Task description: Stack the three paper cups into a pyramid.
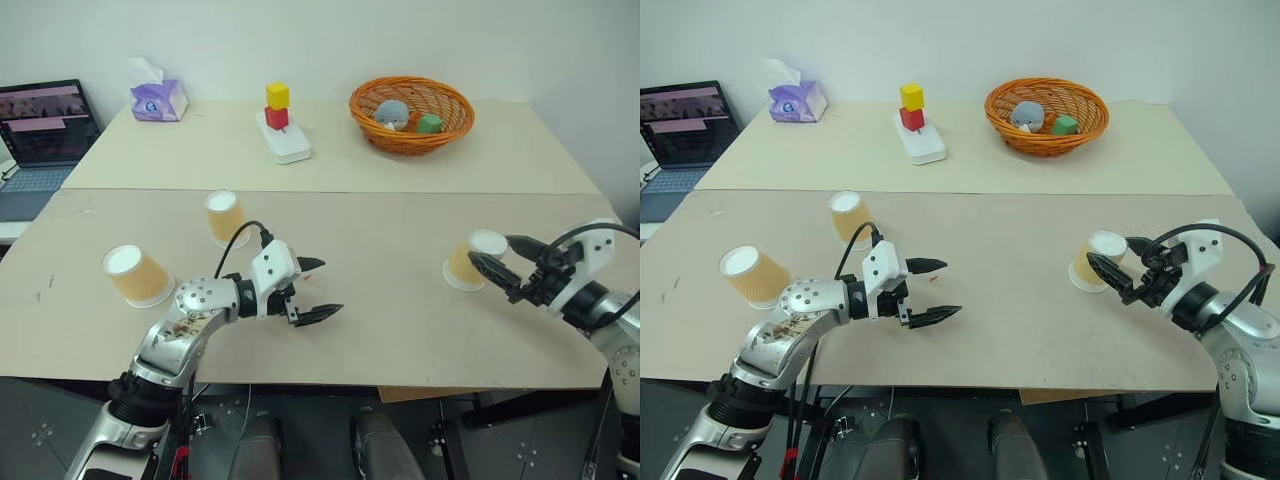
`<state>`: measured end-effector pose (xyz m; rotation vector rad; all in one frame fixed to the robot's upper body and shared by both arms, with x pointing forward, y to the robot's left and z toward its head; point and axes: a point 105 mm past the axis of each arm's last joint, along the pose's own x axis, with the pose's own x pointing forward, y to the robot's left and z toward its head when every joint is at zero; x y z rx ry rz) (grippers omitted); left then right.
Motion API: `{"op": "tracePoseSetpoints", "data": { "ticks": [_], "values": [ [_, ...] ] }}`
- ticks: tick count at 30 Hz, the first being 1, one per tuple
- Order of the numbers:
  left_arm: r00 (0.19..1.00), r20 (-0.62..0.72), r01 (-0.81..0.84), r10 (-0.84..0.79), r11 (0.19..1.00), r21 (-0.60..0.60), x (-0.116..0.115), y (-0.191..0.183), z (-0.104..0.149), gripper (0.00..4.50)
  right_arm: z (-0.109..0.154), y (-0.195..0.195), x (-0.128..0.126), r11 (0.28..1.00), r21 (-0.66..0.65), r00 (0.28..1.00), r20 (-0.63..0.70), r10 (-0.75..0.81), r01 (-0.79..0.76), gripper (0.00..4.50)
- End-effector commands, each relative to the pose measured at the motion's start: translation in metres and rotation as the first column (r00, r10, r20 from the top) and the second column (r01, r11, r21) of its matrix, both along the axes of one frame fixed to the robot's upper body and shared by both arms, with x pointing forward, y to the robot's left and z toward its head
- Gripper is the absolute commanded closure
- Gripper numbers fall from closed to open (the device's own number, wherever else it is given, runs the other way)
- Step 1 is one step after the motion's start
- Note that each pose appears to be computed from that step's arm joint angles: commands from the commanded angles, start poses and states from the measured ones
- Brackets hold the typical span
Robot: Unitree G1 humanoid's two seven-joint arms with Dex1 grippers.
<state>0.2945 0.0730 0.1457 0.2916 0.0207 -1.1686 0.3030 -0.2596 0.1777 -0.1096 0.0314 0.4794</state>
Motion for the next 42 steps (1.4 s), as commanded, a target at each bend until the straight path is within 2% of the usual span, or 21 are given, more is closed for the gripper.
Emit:
{"op": "tracePoseSetpoints", "data": {
  "ticks": [1, 13, 17, 18, 20, 26, 29, 33, 36, 42],
  "values": [
    [0.999, 0.037, 0.005, -0.005, 1.000, -0.017, -0.004, 0.003, 0.013, 0.00, 0.013, -0.001, 0.000, 1.000, -0.010, 0.998, 0.062, 0.006, -0.005, 0.08],
    [1.000, 0.025, -0.001, 0.002, 1.000, -0.030, -0.008, 0.008, 0.015, 0.00, 0.009, 0.002, 0.009, 1.000, -0.006, 0.998, 0.061, 0.018, -0.017, 0.08],
    [0.999, 0.035, -0.012, 0.013, 0.999, -0.030, -0.007, 0.009, 0.017, 0.00, 0.008, 0.004, 0.009, 0.999, -0.003, 0.997, 0.063, 0.036, -0.036, 1.04],
    [0.999, 0.036, -0.020, 0.021, 0.999, -0.036, -0.006, 0.009, 0.018, 0.00, 0.008, 0.003, 0.011, 1.000, -0.001, 0.997, 0.065, 0.028, -0.028, 1.51],
    [0.999, 0.038, -0.030, 0.032, 0.999, -0.041, -0.005, 0.010, 0.020, 0.00, 0.009, 0.002, 0.013, 1.000, 0.002, 0.998, 0.068, 0.018, -0.018, 1.86],
    [0.997, 0.034, -0.071, 0.074, 0.995, -0.064, -0.003, 0.017, 0.025, 0.00, 0.016, 0.004, 0.018, 0.999, -0.007, 0.995, 0.090, 0.032, -0.031, 1.86],
    [0.995, 0.009, -0.096, 0.097, 0.992, -0.077, -0.009, 0.025, 0.025, 0.00, 0.028, 0.012, 0.022, 0.998, 0.013, 0.991, 0.121, 0.063, -0.065, 1.86],
    [0.994, -0.034, -0.108, 0.106, 0.991, -0.082, -0.024, 0.036, 0.021, 0.00, 0.047, 0.053, 0.028, 0.967, 0.045, 0.958, 0.151, 0.243, -0.252, 1.86],
    [0.989, -0.053, -0.142, 0.138, 0.987, -0.081, -0.027, 0.042, 0.018, 0.00, 0.054, 0.079, 0.030, 0.924, 0.067, 0.920, 0.147, 0.363, -0.376, 1.86],
    [0.978, -0.064, -0.201, 0.196, 0.977, -0.075, -0.031, 0.050, 0.015, 0.00, 0.050, 0.122, 0.039, 0.837, 0.073, 0.838, 0.109, 0.534, -0.543, 1.86]
  ]
}}
